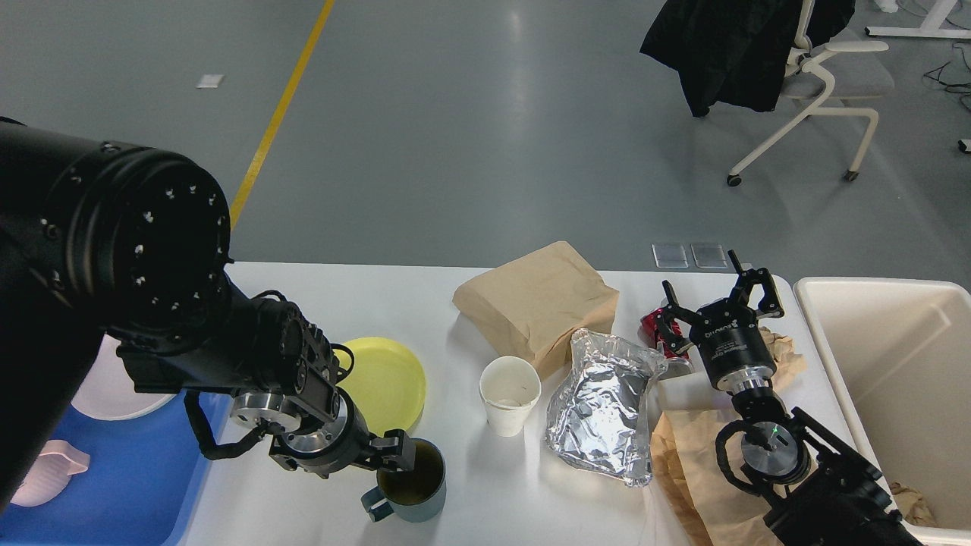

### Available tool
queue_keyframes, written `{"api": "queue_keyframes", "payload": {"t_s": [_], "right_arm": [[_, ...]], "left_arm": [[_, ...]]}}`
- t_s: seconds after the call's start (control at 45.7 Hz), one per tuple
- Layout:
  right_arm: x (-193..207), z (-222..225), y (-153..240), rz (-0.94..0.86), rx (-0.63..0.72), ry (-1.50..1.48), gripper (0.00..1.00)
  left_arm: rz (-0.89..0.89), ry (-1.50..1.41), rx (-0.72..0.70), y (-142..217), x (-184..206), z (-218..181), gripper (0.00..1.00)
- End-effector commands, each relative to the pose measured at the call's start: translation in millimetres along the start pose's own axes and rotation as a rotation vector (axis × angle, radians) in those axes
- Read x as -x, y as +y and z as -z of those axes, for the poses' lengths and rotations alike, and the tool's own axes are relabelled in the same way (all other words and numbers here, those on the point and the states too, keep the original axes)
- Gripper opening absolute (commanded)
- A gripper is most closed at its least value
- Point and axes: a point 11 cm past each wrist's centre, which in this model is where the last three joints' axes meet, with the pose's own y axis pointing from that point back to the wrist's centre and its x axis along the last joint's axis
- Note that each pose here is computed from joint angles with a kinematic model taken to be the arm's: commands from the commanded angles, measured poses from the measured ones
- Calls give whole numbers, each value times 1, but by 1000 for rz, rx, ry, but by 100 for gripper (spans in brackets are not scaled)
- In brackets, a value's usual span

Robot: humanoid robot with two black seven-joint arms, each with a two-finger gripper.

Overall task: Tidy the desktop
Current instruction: 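Move the left gripper to the dark green mug and grasp it, then lift the dark green mug onto the blue tray and release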

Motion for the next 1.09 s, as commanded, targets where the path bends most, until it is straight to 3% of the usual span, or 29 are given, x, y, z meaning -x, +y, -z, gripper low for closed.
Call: {"api": "queue_keyframes", "payload": {"t_s": [0.0,0.175,0.306,0.503,0.591,0.657,0.897,1.073], "right_arm": [[0,0,0,1,-1,0,100],[0,0,0,1,-1,0,100],[0,0,0,1,-1,0,100],[0,0,0,1,1,0,100],[0,0,0,1,1,0,100],[0,0,0,1,-1,0,100],[0,0,0,1,-1,0,100],[0,0,0,-1,0,0,100]], "left_arm": [[-8,-7,13,-10,1,-4,90],[-6,-6,17,-20,3,-4,76],[-9,-4,5,-22,2,-2,51],[-5,3,2,-28,3,1,32],[0,3,-4,-29,3,3,11],[3,1,-8,-29,3,3,1],[-2,2,-43,-28,0,8,0],[52,4,-69,-4,-9,9,0]]}}
